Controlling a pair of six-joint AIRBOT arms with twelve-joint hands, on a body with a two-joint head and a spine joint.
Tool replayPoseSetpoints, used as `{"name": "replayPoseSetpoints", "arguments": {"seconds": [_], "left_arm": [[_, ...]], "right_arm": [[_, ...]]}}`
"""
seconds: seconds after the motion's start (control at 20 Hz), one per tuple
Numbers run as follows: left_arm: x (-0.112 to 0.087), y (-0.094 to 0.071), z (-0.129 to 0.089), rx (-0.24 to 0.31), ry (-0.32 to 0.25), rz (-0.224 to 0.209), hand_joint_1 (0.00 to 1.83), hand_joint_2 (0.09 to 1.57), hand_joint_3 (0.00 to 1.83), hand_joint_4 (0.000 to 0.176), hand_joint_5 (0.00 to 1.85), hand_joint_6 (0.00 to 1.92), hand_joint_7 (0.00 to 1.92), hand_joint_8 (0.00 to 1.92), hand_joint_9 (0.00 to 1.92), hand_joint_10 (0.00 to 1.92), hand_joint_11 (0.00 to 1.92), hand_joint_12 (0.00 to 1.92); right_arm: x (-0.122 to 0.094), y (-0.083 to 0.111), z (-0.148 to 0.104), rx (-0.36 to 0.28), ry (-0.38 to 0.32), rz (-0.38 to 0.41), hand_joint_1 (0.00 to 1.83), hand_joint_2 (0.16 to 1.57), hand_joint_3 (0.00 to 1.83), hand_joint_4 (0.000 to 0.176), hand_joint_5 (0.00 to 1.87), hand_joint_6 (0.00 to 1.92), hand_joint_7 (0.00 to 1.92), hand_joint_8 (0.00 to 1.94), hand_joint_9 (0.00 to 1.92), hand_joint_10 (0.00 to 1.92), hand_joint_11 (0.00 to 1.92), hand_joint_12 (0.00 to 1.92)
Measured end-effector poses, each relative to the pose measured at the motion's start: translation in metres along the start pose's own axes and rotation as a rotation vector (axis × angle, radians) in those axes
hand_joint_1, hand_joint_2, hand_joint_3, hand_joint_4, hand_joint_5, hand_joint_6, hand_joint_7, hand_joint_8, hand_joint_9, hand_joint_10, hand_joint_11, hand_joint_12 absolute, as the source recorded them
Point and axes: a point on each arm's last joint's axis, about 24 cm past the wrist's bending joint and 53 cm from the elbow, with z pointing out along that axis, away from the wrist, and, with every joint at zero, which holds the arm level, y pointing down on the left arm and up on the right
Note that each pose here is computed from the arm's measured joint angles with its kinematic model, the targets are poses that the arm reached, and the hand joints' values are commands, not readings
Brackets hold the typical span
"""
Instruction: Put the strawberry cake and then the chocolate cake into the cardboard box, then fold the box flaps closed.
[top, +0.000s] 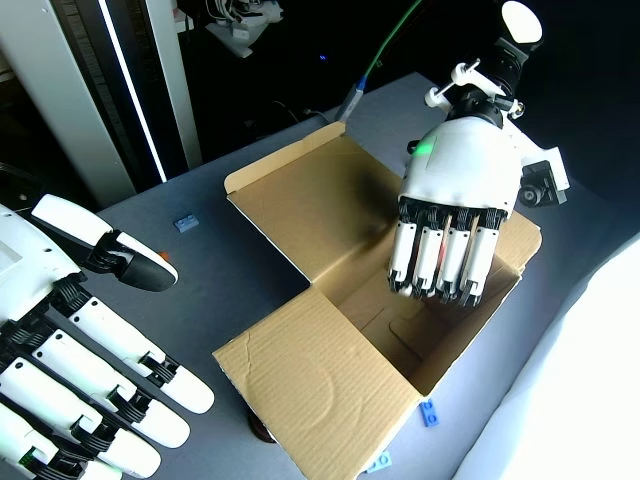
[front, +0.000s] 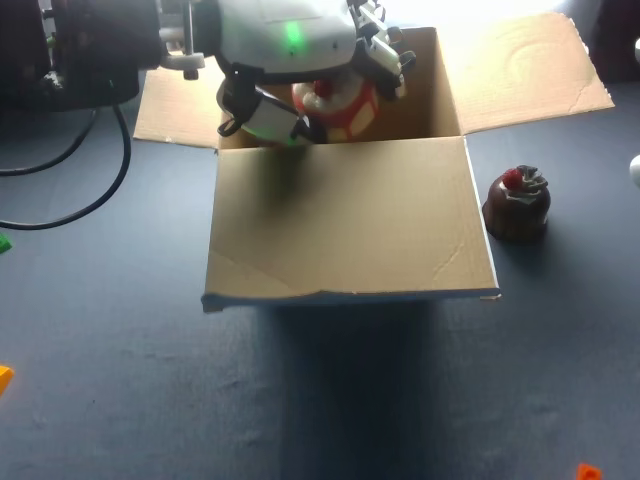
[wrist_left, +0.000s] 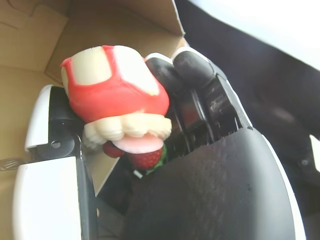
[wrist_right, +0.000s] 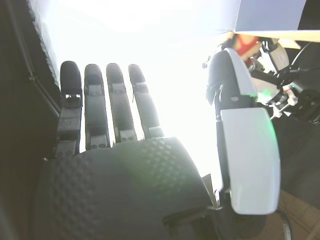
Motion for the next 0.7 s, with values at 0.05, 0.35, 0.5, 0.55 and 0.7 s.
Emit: {"name": "replayPoseSetpoints", "arguments": {"seconds": [0.05, 0.35, 0.5, 0.55, 0.7], "left_arm": [[0.001, 0.002, 0.000, -0.006, 0.001, 0.001, 0.72, 1.05, 0.00, 0.000, 0.47, 0.01, 0.66, 0.01, 0.68, 0.65, 0.35, 1.49], [0.001, 0.010, -0.003, -0.026, 0.003, 0.006, 0.56, 0.96, 0.00, 0.022, 0.18, 0.00, 0.41, 0.00, 0.74, 0.03, 0.32, 1.21], [-0.001, 0.020, -0.007, -0.044, -0.001, 0.009, 0.55, 0.95, 0.00, 0.030, 0.16, 0.00, 0.40, 0.00, 0.72, 0.02, 0.31, 1.18], [-0.004, 0.024, -0.009, -0.048, -0.006, 0.010, 0.55, 0.96, 0.00, 0.026, 0.19, 0.01, 0.42, 0.01, 0.72, 0.01, 0.30, 1.18], [-0.014, 0.039, -0.017, -0.071, -0.022, 0.021, 0.55, 0.96, 0.00, 0.020, 0.22, 0.02, 0.45, 0.02, 0.73, 0.02, 0.31, 1.18]], "right_arm": [[0.000, 0.000, 0.000, 0.000, 0.000, 0.000, 0.34, 1.17, 0.00, 0.000, 0.20, 0.00, 0.18, 0.00, 0.20, 0.00, 0.00, 0.81], [0.000, 0.000, 0.000, 0.000, 0.000, 0.000, 0.31, 1.17, 0.00, 0.000, 0.20, 0.00, 0.17, 0.00, 0.19, 0.00, 0.00, 0.79], [0.000, 0.000, 0.000, 0.000, 0.000, 0.000, 0.32, 1.17, 0.00, 0.000, 0.19, 0.00, 0.17, 0.00, 0.19, 0.00, 0.00, 0.77], [0.000, 0.000, 0.000, 0.000, 0.000, 0.000, 0.34, 1.17, 0.00, 0.000, 0.20, 0.00, 0.18, 0.00, 0.19, 0.00, 0.00, 0.79], [-0.007, 0.001, 0.000, -0.003, -0.033, 0.003, 0.32, 1.16, 0.00, 0.000, 0.20, 0.00, 0.18, 0.00, 0.20, 0.01, 0.00, 0.84]]}}
